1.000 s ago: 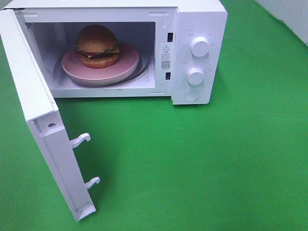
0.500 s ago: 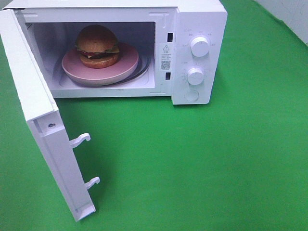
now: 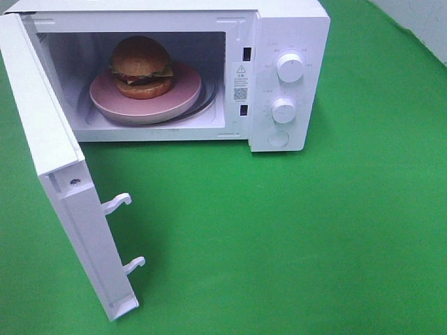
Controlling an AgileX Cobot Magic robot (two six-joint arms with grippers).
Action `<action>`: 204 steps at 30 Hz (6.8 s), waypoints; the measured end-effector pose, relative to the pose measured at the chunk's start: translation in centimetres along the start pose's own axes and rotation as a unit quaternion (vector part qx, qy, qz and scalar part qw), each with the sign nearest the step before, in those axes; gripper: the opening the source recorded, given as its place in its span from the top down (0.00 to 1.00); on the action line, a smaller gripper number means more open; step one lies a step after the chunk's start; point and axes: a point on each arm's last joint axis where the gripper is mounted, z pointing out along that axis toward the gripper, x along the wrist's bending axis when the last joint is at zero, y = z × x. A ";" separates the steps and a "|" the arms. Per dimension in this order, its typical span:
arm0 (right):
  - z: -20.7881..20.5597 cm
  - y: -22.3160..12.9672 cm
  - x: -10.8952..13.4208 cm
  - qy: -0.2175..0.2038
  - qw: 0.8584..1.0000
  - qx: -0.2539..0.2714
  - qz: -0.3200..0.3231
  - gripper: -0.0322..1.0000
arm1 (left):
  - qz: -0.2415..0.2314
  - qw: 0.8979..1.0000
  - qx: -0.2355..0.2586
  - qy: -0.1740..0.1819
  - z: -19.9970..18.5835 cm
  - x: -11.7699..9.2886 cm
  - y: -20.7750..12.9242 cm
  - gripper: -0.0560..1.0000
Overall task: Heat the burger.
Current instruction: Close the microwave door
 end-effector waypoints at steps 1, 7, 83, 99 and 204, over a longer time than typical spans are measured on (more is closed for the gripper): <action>0.0 0.0 0.0 0.000 1.000 0.000 0.000 0.23 | 0.000 1.000 0.000 0.000 0.0 0.0 0.0 0.04; 0.0 0.0 0.0 0.001 1.000 0.000 0.000 0.23 | 0.000 1.000 0.000 0.000 0.0 0.0 0.0 0.04; 0.0 0.0 0.0 0.001 1.000 0.000 0.001 0.23 | 0.005 0.992 -0.125 0.025 9.4 1.1 4.3 0.95; 0.0 0.0 0.0 0.001 1.000 0.000 0.001 0.23 | 0.010 0.986 -0.159 0.041 14.7 1.8 1.7 0.95; 0.0 0.0 0.0 0.002 1.000 0.000 0.001 0.24 | 0.068 0.960 -0.052 -0.268 36.3 -24.6 4.3 0.95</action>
